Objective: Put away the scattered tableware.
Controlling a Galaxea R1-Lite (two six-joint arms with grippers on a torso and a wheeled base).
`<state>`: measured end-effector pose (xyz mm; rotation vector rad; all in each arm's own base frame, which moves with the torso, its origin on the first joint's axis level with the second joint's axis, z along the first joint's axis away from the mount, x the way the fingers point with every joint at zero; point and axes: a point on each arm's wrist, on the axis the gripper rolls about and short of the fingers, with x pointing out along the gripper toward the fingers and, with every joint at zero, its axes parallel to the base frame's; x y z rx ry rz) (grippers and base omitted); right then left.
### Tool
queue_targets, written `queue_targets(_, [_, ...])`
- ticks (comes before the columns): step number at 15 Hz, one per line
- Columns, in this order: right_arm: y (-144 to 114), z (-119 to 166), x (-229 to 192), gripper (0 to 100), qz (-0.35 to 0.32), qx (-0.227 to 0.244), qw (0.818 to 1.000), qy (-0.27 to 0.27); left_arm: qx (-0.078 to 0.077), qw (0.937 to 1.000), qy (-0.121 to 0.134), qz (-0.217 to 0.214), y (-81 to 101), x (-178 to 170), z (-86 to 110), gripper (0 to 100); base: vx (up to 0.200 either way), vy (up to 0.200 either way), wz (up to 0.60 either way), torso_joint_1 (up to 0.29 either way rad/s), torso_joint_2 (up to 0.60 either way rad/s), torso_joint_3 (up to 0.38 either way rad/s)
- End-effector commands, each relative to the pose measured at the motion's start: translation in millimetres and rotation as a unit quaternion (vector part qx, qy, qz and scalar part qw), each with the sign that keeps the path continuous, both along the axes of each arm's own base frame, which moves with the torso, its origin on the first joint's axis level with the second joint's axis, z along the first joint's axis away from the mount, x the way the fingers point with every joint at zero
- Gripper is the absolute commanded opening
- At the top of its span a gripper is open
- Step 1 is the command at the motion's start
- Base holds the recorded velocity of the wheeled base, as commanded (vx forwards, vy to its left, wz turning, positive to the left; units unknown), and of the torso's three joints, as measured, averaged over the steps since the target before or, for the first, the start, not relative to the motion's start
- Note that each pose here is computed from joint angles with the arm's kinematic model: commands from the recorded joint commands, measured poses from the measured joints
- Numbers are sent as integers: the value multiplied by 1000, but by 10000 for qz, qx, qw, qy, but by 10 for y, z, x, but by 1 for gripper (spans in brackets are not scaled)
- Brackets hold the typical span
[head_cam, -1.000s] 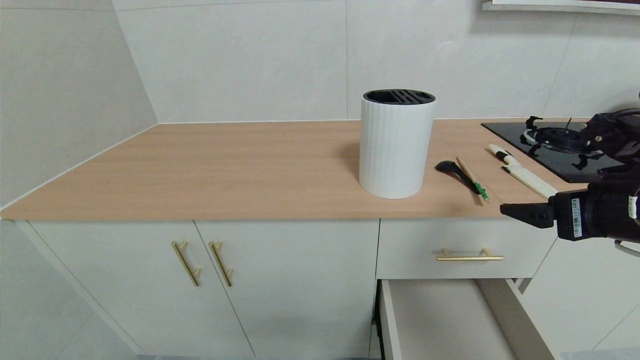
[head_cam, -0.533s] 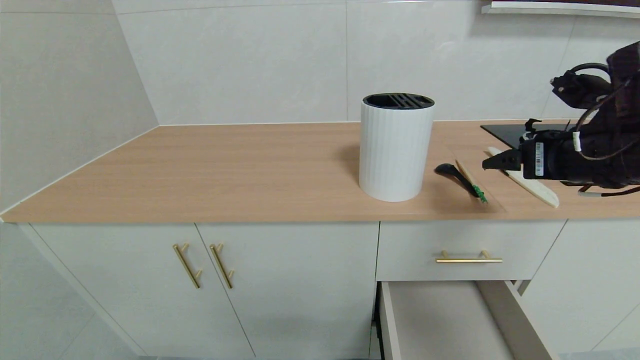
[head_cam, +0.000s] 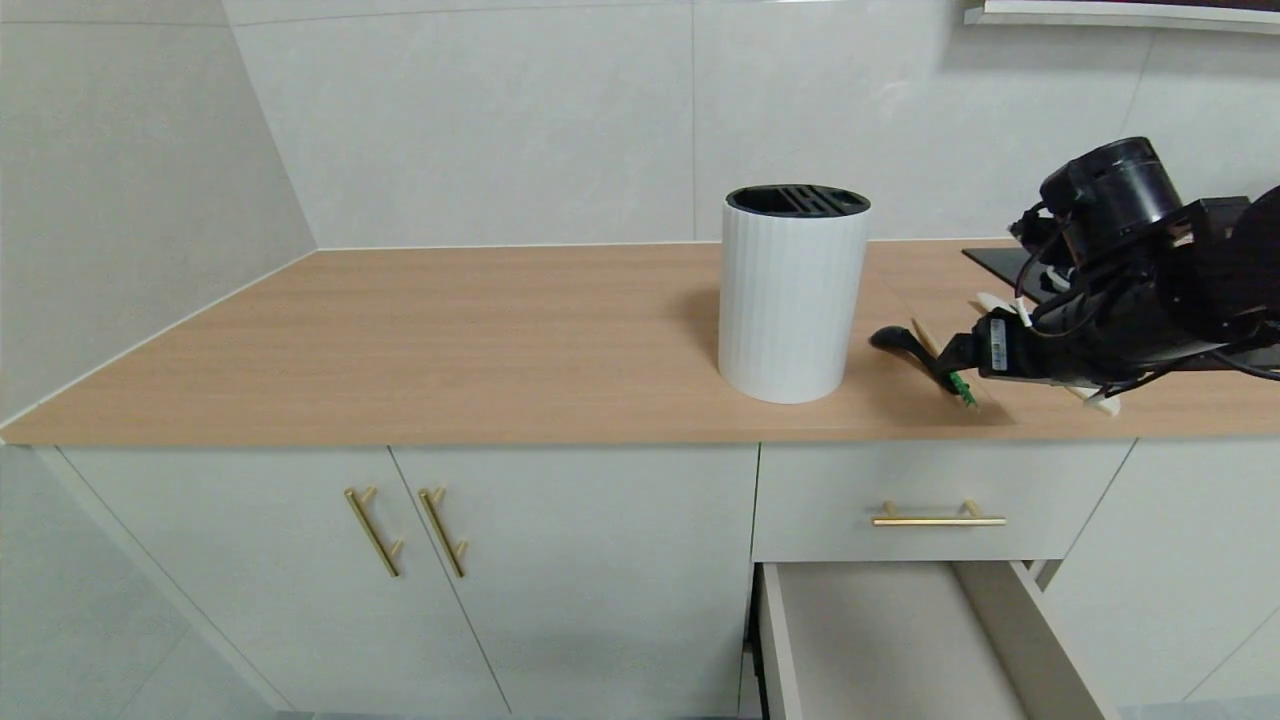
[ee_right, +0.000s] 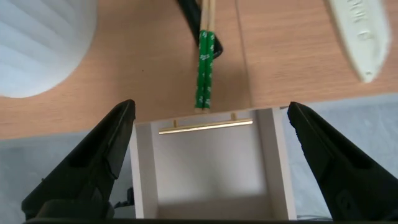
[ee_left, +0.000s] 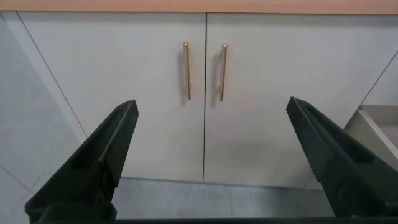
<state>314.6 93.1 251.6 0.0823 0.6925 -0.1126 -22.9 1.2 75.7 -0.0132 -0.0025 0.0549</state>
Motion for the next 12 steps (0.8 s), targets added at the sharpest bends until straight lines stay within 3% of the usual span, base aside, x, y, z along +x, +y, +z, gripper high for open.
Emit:
queue_targets(1, [59,-173,141,100,7,-77,9998,208,-3,10000,3,2,0,1,-1,100,0,0,0,0,0,0])
queue_targets(12, [95,-396,356,100,-164,-165,9988,425,-3,10000,3,2,0,1,-1,100,0,0,0,0,0,0])
